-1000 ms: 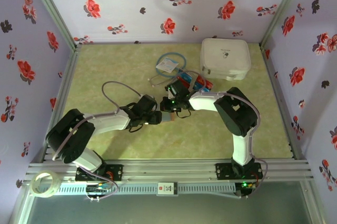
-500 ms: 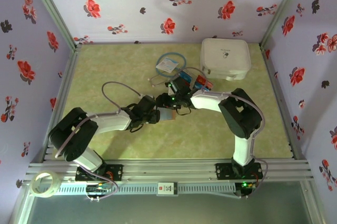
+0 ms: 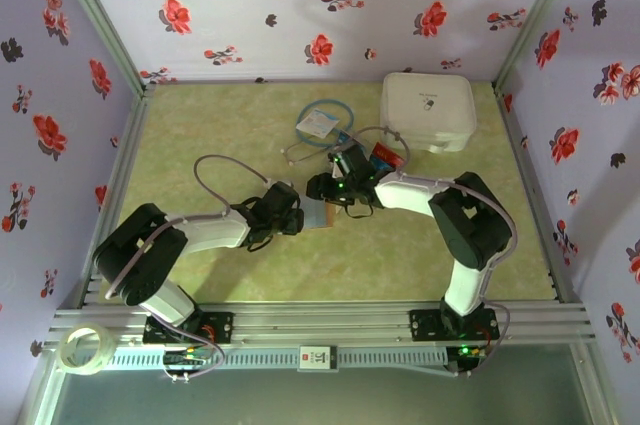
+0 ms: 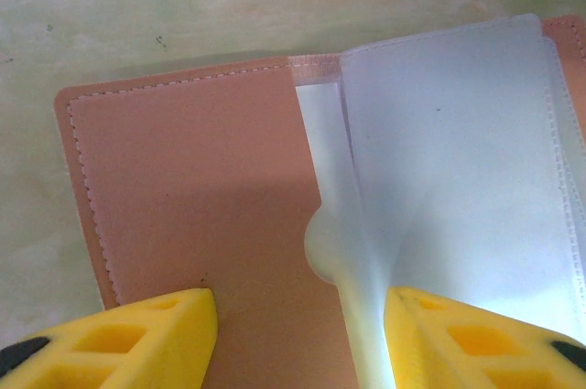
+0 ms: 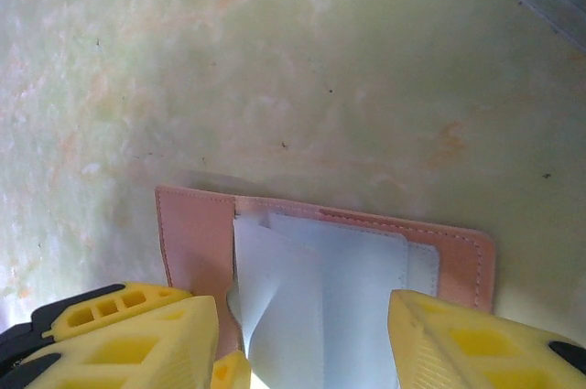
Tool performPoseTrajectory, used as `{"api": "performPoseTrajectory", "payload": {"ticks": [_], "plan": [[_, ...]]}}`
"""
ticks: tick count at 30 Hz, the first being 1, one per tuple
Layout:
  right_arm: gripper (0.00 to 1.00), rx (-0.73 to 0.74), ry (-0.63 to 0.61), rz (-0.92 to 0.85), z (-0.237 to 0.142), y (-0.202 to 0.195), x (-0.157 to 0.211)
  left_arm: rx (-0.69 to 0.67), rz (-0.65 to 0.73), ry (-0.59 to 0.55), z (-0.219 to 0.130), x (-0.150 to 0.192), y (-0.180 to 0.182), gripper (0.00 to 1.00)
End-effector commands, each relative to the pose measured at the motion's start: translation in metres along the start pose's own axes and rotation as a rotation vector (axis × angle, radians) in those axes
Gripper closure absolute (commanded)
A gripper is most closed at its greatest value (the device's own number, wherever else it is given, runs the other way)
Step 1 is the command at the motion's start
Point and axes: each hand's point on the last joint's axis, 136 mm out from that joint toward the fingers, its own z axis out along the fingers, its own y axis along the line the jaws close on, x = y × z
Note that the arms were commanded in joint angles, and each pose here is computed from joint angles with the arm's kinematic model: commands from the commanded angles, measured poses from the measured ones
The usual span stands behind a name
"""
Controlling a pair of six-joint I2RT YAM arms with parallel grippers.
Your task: Put the credit cards into the card holder
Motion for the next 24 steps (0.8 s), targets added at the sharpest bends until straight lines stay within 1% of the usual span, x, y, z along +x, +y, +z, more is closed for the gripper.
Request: {"api": "performPoseTrajectory", "payload": {"ticks": [1, 9, 13, 17, 20, 24], "plan": [[0.49, -0.030, 0.019, 0.027, 0.010, 0.000, 0.005, -0.045, 0.034, 0.137, 0.016, 0.045, 0.017, 0.47], [0.52, -0.051, 0.050, 0.021, 0.022, 0.008, 0.011, -0.046, 0.035, 0.139, 0.017, 0.046, 0.017, 0.47], [0.55, -0.064, 0.057, 0.007, 0.023, 0.016, 0.013, -0.045, 0.034, 0.137, 0.017, 0.046, 0.018, 0.47], [0.56, -0.079, 0.065, -0.002, 0.022, 0.023, 0.014, -0.038, 0.037, 0.131, 0.017, 0.045, 0.016, 0.47], [0.56, -0.093, 0.063, 0.006, 0.019, 0.027, 0.014, -0.020, 0.053, 0.104, 0.011, 0.037, 0.012, 0.42], [0.53, -0.123, 0.054, 0.019, 0.014, 0.038, 0.012, 0.034, 0.063, 0.021, -0.013, 0.012, 0.002, 0.32]]}}
